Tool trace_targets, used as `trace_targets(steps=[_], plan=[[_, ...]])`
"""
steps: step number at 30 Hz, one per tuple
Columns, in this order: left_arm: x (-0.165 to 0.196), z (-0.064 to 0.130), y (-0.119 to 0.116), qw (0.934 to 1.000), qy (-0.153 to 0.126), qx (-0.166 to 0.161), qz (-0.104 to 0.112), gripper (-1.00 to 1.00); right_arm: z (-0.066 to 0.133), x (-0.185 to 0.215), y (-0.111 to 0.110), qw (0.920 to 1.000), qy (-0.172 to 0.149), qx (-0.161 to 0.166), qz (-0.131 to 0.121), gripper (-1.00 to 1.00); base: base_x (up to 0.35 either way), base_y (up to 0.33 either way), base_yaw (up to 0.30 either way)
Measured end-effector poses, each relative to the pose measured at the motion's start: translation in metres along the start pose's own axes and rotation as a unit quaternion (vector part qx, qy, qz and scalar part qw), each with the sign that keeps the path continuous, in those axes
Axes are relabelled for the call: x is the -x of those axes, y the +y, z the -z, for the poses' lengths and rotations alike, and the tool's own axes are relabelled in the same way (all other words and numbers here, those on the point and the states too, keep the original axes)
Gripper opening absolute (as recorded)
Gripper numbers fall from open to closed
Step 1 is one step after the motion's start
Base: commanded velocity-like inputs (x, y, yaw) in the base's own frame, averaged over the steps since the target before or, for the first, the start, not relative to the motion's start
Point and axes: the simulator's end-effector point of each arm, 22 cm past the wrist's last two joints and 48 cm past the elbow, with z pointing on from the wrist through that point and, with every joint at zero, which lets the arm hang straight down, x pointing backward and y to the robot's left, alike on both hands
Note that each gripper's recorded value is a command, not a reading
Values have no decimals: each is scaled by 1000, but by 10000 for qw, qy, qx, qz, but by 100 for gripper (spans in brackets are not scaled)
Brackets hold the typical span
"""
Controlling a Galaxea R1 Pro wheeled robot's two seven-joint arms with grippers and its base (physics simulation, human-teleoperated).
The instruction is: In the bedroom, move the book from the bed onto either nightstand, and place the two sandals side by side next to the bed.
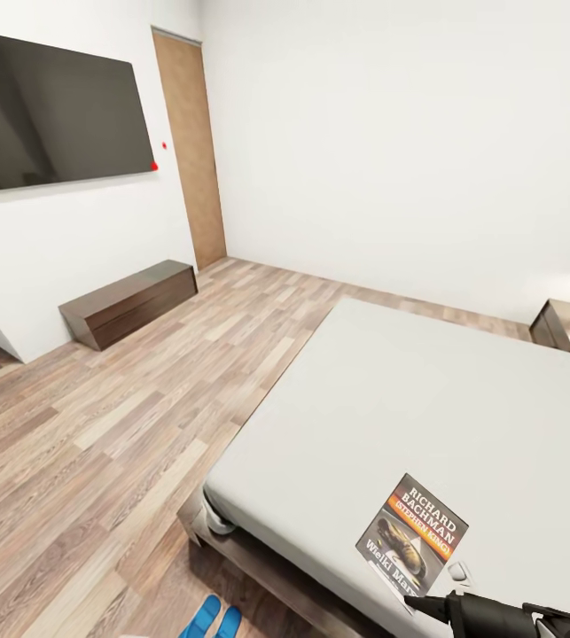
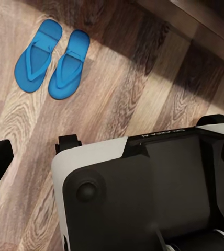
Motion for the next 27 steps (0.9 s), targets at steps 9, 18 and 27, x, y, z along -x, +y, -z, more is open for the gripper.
trace_targets(steps=[9,18,27], plan=[[6,2,-1,10000,-70,1,-21,100,1,4,3,10000,-35,10,63,-100,0,0,0],[12,5,-1,9999,-139,1,-42,100,2,9,7,9999,-73,21,125,-100,0,0,0],[18,7,-2,9998,-209,2,-62,100,4,13,11,9998,-107,33,187,-100,0,0,0]])
